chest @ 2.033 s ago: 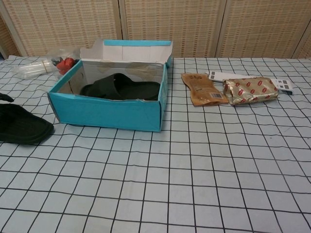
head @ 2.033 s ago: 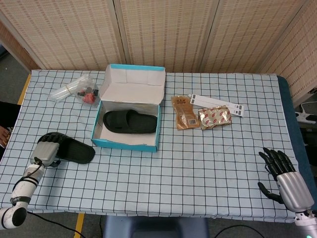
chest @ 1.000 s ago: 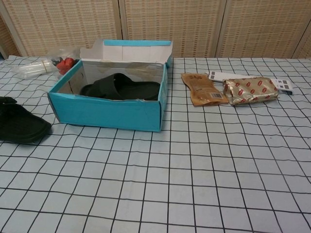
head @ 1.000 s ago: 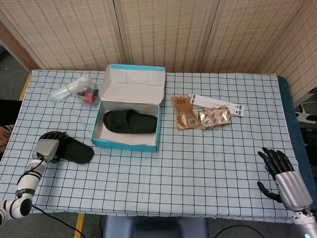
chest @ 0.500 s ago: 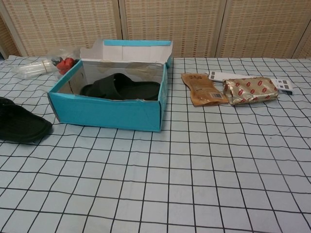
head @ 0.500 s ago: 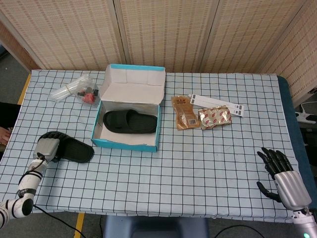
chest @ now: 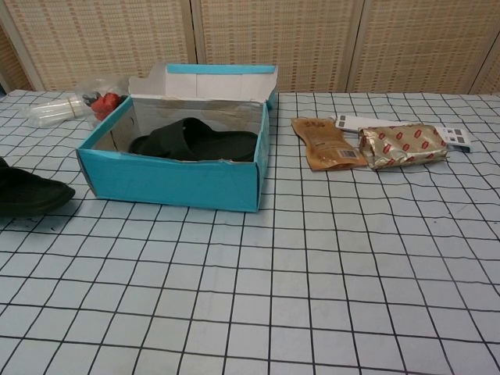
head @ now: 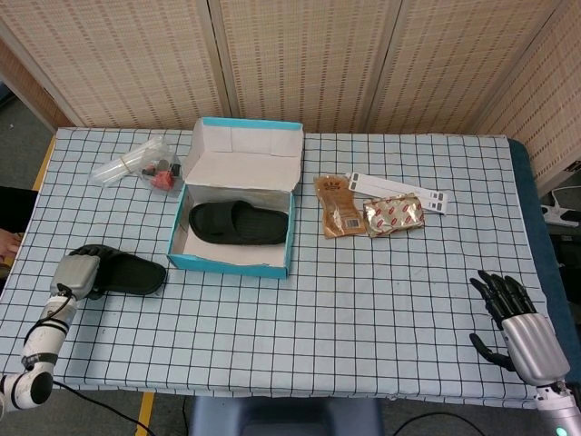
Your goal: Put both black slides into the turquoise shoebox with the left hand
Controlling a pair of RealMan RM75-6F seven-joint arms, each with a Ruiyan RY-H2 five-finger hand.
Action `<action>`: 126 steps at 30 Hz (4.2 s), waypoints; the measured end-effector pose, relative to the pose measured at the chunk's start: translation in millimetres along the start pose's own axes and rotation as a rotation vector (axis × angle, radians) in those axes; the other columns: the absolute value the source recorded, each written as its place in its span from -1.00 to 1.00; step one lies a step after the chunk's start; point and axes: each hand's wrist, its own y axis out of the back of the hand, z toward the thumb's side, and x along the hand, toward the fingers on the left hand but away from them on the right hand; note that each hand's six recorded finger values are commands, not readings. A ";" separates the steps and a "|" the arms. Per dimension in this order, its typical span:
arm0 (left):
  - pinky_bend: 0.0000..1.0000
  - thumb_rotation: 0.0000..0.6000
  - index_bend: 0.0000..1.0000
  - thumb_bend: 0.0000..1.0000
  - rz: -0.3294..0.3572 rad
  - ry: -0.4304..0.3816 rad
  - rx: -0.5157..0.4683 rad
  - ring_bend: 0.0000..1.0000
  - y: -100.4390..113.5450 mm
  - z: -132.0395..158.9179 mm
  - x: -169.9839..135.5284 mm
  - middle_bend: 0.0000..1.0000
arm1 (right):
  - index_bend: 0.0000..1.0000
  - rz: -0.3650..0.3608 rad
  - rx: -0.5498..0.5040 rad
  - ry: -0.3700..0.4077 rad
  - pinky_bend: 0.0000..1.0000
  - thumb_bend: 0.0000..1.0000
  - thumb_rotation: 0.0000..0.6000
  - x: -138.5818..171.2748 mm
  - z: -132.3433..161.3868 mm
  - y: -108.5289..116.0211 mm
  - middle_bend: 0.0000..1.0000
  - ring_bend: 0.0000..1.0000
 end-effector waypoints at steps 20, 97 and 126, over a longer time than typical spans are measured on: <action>-0.03 1.00 -0.05 0.11 0.163 -0.033 0.006 0.03 80.5 11.9 -64.7 0.19 | -1.00 0.005 -0.006 0.006 -1.00 -0.55 1.00 0.5 0.6 0.2 -1.00 -1.00; 0.04 1.00 -0.03 0.16 -0.271 -0.334 0.018 0.11 200.9 245.8 12.2 0.26 | -1.00 0.097 -0.011 -0.017 -1.00 -0.55 1.00 -13.4 -4.7 -20.0 -1.00 -1.00; 0.01 1.00 0.00 0.16 -0.289 -0.462 -0.225 0.11 198.3 244.1 16.7 0.30 | -1.00 0.107 -0.010 -0.013 -1.00 -0.55 1.00 -13.4 -4.5 -21.8 -1.00 -1.00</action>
